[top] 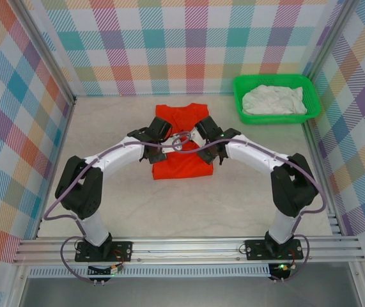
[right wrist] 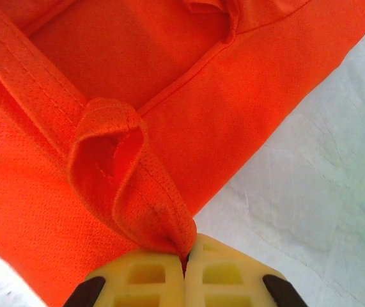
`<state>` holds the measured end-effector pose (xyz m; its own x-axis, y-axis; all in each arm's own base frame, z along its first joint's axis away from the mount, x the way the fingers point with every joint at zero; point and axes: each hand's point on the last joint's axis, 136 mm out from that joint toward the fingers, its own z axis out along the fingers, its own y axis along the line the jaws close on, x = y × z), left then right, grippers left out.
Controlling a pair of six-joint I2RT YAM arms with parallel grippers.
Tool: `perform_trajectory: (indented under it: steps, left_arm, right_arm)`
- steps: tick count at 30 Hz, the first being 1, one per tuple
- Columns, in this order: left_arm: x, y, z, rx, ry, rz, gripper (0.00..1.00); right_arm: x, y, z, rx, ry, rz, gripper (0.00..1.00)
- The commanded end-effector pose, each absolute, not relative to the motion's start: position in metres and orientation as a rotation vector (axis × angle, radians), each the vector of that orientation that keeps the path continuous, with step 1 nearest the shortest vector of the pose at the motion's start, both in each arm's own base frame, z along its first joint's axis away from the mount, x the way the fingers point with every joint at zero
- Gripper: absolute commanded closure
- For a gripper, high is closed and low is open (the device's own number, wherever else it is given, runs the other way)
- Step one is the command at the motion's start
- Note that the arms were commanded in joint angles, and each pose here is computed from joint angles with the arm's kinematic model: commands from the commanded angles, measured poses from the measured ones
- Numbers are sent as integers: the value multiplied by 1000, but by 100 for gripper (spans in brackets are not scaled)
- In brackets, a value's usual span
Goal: Fold and stack the t-shirts
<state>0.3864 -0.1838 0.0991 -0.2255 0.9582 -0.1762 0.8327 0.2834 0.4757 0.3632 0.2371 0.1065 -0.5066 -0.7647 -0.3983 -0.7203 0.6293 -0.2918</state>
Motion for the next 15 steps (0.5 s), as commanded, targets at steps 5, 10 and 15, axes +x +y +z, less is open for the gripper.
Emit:
perform_trajectory:
  steps: [5,10,15]
  left_arm:
    - [418,-192,100,1585,2095,404,100]
    - [428,-187,90,1580,2117,442,100]
    - [430,-183,79,1559,2144,444,100]
  right_arm:
    - [394,243,94,-1134,2351,-127,100]
    - [411,244,83,-1102,2335,-135,100]
    - [422,246,76,-1084,2325,-134,100]
